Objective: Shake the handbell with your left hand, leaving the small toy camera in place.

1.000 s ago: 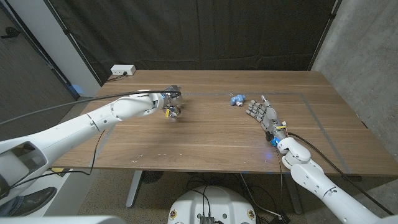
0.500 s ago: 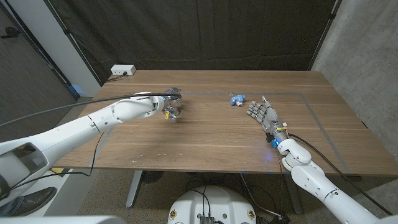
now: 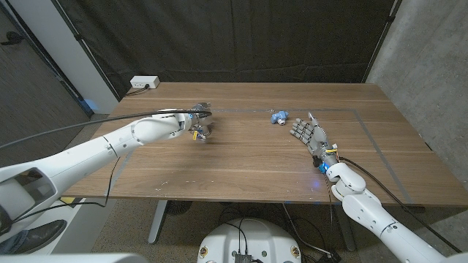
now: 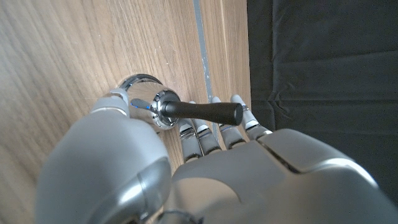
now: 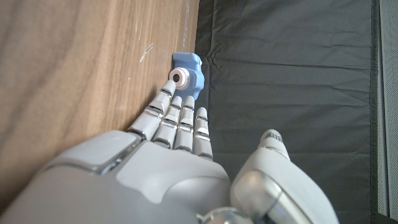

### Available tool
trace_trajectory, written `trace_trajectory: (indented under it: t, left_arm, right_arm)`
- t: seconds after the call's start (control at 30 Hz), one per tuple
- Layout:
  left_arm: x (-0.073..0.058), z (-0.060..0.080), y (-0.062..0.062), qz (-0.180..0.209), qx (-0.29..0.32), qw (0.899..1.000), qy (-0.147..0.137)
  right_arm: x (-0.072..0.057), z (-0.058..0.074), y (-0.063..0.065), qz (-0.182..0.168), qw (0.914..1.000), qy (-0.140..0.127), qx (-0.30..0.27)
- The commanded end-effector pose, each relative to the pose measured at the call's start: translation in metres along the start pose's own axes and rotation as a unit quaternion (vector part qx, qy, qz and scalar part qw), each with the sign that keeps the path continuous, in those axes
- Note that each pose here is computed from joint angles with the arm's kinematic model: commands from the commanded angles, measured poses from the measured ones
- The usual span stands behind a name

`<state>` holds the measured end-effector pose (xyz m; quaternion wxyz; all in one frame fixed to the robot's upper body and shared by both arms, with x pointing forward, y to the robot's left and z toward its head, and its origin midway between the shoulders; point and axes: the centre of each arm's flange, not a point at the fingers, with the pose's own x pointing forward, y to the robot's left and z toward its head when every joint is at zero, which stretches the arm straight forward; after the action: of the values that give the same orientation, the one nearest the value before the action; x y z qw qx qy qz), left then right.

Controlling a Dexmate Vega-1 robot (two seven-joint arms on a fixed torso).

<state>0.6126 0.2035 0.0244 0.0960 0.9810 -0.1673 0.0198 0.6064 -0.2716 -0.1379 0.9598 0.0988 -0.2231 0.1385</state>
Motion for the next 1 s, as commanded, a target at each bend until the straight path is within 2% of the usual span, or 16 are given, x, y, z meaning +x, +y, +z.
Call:
trace_trajectory:
  t: [0.03, 0.13, 0.27, 0.73, 1.0]
  left_arm:
    - [0.006, 0.02, -0.01, -0.016, 0.002, 1.0, -0.009]
    - [0.008, 0.026, -0.012, -0.021, -0.003, 1.0, -0.01]
    - [0.011, 0.029, -0.013, -0.007, -0.012, 1.0, 0.001]
    - [0.023, 0.025, -0.004, 0.017, -0.059, 0.998, 0.005]
    - [0.019, 0.009, 0.004, 0.025, -0.086, 0.996, 0.016]
  right_arm:
    - [0.003, -0.003, -0.002, 0.001, 1.0, 0.002, 0.004]
    - [0.005, -0.003, -0.003, 0.002, 1.0, 0.003, 0.004]
    - [0.007, -0.002, -0.004, 0.004, 1.0, 0.005, 0.001]
    - [0.013, 0.003, -0.007, 0.009, 1.0, 0.003, -0.002]
    - [0.013, 0.009, -0.009, 0.007, 1.0, -0.003, -0.005]
